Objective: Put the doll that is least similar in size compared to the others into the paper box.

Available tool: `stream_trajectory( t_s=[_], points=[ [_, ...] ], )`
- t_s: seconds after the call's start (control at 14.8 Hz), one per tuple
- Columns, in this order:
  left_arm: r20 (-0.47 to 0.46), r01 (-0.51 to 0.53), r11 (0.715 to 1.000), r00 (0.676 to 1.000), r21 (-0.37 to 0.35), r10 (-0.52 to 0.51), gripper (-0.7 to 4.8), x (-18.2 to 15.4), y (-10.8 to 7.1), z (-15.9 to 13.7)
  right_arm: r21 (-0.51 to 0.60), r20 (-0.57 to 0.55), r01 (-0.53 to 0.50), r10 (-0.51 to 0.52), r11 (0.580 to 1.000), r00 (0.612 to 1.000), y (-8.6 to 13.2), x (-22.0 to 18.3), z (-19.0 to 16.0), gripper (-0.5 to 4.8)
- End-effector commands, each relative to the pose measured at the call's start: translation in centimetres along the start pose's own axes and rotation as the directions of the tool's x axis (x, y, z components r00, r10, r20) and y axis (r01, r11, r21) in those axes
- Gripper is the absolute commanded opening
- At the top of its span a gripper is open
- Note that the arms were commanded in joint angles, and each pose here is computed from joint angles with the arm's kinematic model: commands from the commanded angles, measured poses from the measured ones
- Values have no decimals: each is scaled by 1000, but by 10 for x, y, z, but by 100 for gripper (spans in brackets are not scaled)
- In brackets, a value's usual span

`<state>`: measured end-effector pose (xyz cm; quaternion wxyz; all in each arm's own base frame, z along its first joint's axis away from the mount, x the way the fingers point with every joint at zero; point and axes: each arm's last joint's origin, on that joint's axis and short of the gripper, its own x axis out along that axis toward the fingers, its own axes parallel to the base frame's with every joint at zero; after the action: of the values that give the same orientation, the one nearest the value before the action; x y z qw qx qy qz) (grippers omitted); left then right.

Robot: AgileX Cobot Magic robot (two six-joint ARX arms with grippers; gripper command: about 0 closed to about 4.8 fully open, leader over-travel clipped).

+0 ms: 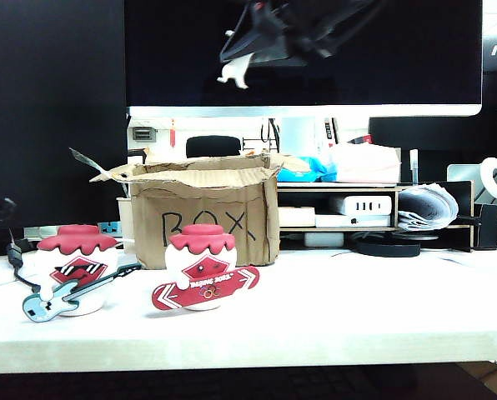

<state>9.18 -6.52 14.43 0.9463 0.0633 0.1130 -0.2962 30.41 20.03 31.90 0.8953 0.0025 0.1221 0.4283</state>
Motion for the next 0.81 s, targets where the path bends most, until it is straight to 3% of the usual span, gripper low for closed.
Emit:
stream_trajectory(
  t_s=[0.07, 0.54, 0.61, 0.74, 0.81],
  points=[
    [12, -29, 1000, 1000, -8, 29, -5, 0, 3, 1, -7, 17, 14, -14, 1000, 1000, -11, 30, 13, 41],
    [10, -49, 999, 999, -13, 49, -5, 0, 6, 1, 8, -30, 57, -57, 998, 998, -37, 99, -11, 45],
    [11, -49, 999, 999, -13, 49, -5, 0, 6, 1, 12, -47, 68, -67, 998, 997, -38, 101, -14, 70],
    [11, -49, 999, 999, -13, 49, -5, 0, 6, 1, 13, -57, 75, -74, 997, 996, -39, 101, -15, 183],
    [11, -50, 999, 999, -13, 50, -5, 0, 6, 1, 12, -56, 75, -74, 997, 996, -39, 101, -15, 190]
  ],
)
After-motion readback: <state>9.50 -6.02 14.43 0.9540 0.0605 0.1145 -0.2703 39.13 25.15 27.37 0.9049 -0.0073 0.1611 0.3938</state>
